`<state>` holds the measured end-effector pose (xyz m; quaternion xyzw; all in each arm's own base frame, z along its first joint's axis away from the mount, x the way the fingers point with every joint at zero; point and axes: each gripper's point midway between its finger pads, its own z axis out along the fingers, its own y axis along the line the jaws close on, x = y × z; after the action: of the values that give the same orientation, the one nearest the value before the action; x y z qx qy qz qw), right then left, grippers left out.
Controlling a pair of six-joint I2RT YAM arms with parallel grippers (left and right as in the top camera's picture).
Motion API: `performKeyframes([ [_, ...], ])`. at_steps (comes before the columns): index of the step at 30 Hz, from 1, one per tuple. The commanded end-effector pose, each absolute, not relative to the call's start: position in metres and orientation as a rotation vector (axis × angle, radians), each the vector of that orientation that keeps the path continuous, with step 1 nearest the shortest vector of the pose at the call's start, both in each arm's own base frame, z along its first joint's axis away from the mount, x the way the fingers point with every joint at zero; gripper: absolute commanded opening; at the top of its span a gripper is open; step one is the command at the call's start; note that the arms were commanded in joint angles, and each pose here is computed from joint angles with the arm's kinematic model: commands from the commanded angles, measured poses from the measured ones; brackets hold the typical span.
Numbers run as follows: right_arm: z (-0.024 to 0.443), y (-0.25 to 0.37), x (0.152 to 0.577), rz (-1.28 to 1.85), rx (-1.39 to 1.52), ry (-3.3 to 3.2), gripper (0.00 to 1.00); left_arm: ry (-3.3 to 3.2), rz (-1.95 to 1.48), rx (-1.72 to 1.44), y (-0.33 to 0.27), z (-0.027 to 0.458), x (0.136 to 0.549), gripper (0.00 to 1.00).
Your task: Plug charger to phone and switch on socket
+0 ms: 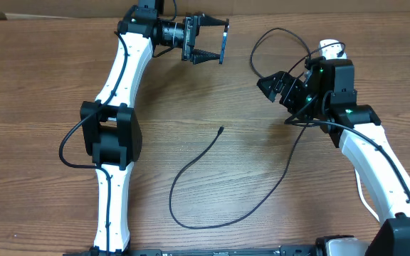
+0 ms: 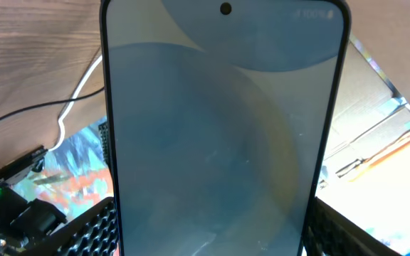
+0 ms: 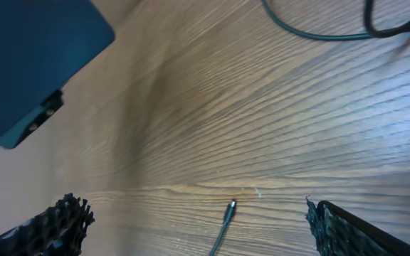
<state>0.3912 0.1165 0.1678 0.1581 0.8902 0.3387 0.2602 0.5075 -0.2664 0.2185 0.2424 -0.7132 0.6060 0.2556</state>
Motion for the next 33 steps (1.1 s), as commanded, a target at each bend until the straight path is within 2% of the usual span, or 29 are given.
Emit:
performKeyframes([
  [1, 0.183, 0.126, 0.396, 0.989, 0.372, 2.375, 1.00, -1.943, 1.674, 0.619, -0.268, 0.233, 0.507, 0.68],
  [6, 0.194, 0.140, 0.400, 1.017, 0.285, 2.325, 1.00, -1.951, 1.672, 0.629, -0.268, 0.232, 0.508, 0.68],
  [11, 0.203, 0.169, 0.399, 0.964, 0.060, 2.276, 1.00, -1.962, 1.663, 0.656, -0.267, 0.229, 0.510, 0.67],
  [17, 0.201, 0.179, 0.403, 0.765, 0.061, 2.259, 1.00, -1.960, 1.661, 0.658, -0.267, 0.229, 0.510, 0.67],
  [25, 0.235, 0.188, 0.414, 0.555, -0.010, 2.154, 1.00, -1.981, 1.657, 0.681, -0.267, 0.226, 0.513, 0.67],
  [33, 0.257, 0.208, 0.412, 0.557, -0.051, 2.092, 0.99, -2.044, 1.667, 0.678, -0.270, 0.220, 0.517, 0.67],
])
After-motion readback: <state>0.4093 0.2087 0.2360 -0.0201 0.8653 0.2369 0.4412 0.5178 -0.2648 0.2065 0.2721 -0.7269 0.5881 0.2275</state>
